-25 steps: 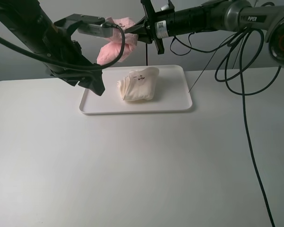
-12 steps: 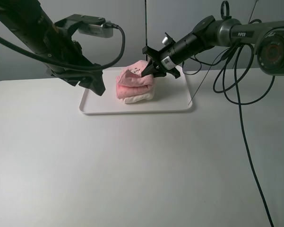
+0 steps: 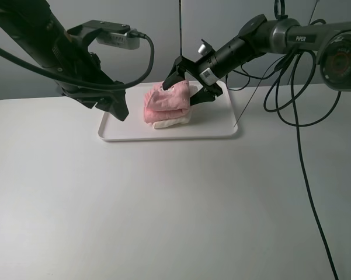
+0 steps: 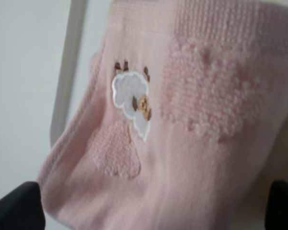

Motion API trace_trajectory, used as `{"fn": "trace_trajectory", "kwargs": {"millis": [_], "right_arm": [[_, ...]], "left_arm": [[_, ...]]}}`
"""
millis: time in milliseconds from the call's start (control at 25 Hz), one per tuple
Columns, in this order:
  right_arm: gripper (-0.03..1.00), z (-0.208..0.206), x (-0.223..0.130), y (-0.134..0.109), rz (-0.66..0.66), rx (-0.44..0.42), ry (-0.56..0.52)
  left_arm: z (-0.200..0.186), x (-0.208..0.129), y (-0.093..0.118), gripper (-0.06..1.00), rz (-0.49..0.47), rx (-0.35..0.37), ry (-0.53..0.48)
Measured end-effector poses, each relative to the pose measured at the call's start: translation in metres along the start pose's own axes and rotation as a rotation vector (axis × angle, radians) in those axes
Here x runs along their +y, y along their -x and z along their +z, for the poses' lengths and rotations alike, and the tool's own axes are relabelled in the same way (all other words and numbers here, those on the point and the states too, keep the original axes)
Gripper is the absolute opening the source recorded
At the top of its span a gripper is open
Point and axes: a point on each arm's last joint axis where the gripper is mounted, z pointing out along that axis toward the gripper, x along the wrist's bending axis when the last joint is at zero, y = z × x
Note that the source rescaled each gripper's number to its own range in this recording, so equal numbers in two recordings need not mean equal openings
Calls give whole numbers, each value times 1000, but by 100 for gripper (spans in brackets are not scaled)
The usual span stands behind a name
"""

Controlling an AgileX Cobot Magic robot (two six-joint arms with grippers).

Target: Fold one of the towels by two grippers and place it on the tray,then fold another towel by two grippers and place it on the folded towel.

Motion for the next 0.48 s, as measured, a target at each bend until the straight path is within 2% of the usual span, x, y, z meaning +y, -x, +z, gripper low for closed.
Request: {"fn": "trace_trajectory", "kwargs": {"millis": [120, 280, 320, 480], "right_arm": [[100, -35, 6, -23, -100, -107, 39], [100, -100, 8, -55, -276, -380, 102], [100, -115, 8, -62, -297, -426, 123], [100, -176, 0, -97, -356, -518, 225]], "left_arm": [[-3, -1, 0, 100, -2, -1, -1], [-25, -1, 1, 100, 5, 9, 52], [-32, -1, 1, 100, 10, 15, 71], [-63, -7, 0, 100, 11, 33, 127]]}}
